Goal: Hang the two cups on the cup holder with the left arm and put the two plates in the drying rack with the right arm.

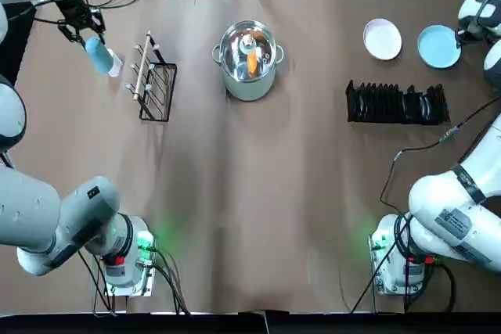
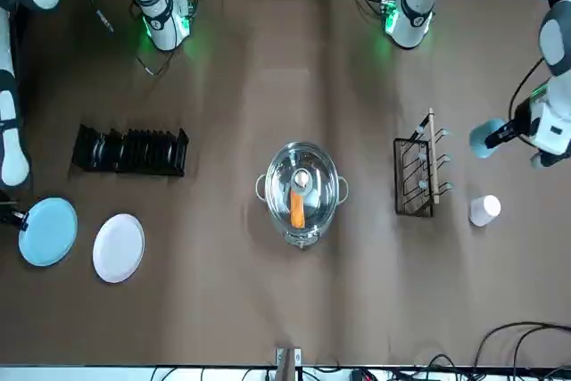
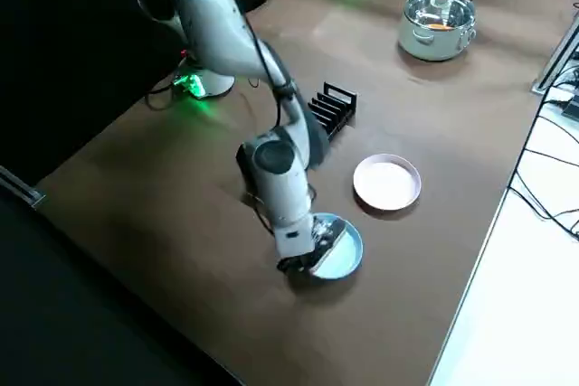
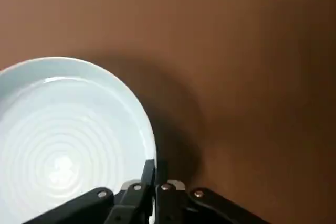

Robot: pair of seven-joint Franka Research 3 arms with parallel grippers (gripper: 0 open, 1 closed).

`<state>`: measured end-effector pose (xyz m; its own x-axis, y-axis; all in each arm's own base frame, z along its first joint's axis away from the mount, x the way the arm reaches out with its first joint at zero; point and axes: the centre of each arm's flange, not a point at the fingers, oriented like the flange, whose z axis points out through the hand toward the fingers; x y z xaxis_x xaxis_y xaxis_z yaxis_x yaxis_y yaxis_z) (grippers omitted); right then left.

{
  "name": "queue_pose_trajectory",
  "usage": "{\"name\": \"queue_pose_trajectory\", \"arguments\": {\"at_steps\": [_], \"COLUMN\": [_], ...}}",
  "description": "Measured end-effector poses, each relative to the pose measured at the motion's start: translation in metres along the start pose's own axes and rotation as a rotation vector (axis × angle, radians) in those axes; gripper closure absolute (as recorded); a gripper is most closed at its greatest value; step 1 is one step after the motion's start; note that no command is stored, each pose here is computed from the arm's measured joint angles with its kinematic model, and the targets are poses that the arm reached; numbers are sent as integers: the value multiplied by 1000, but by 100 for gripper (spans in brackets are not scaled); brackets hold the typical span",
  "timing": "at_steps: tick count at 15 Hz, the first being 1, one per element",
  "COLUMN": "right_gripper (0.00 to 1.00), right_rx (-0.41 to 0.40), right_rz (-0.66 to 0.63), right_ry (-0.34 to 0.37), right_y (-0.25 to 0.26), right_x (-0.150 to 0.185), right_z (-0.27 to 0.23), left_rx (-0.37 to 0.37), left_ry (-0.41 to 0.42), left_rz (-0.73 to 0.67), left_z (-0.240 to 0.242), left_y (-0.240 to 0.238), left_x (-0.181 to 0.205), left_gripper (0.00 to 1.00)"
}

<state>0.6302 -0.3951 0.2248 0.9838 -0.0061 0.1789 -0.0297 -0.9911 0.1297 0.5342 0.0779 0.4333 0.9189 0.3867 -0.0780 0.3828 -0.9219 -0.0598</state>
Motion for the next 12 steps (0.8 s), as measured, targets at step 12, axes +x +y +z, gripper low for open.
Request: {"name": "queue_pose_trajectory", "arguments": {"at_steps": [12], "right_gripper": [97], "right_rx": [-148], "right_rz": [-408], "right_ry": [-433], "right_y": [-155], "right_x": [48], "right_z": [-210], "left_rx": [-31], "left_ry": [-21], "left_rz": [-48], "left_z": [34], "left_y": [59], "left_x": [0], "left_gripper": [37]}}
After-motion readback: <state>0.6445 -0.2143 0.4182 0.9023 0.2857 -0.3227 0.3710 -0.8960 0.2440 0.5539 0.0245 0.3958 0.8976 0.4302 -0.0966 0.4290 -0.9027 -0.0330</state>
